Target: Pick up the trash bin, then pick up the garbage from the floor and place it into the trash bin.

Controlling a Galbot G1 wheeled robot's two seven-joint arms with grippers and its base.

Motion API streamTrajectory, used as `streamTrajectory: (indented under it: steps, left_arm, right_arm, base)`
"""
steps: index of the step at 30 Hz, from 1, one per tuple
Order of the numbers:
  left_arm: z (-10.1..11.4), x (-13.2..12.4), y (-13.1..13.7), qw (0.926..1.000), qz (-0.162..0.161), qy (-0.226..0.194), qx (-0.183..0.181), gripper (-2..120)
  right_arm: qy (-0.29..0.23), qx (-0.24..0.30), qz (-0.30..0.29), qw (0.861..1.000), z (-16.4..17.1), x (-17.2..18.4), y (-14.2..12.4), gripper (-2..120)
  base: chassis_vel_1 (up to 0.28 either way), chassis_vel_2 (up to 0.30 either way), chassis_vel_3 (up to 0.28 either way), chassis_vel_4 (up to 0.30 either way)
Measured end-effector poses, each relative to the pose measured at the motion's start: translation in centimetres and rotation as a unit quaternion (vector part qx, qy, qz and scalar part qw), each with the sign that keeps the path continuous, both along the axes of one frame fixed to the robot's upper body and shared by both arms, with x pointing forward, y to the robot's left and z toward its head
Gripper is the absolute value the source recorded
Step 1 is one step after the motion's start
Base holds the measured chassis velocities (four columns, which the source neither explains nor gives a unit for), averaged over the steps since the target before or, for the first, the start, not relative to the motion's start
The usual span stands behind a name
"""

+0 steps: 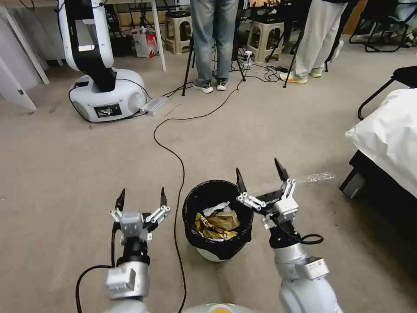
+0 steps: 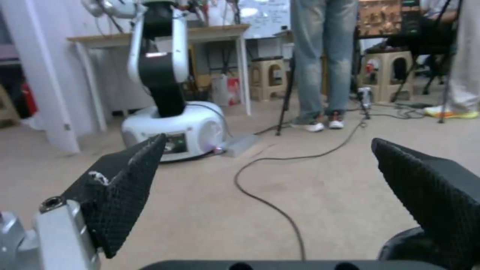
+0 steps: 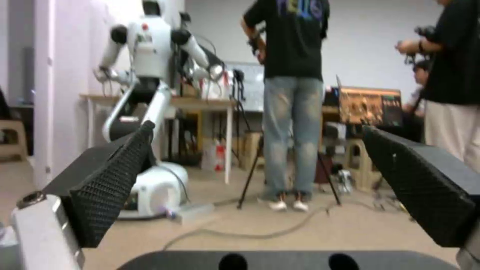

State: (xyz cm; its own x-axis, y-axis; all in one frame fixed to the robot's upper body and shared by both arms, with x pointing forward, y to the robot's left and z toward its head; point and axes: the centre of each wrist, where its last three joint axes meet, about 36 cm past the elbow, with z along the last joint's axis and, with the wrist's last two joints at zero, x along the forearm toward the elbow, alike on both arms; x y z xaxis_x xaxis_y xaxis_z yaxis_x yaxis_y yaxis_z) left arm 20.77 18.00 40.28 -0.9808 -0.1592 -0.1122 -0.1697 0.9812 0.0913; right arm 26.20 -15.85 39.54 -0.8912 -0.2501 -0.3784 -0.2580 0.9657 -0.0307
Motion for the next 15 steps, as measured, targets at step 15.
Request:
streamTrajectory:
  steps: [15]
  left_arm:
    - [-1.7,-0.8,-0.1,0.9995,0.022,-0.006,0.023,100]
  right_arm:
    - [0.009,-0.009,-0.015,1.0,-0.9,0.0,0.1,100]
  base:
    - [0.0,0.0,0.0,0.0]
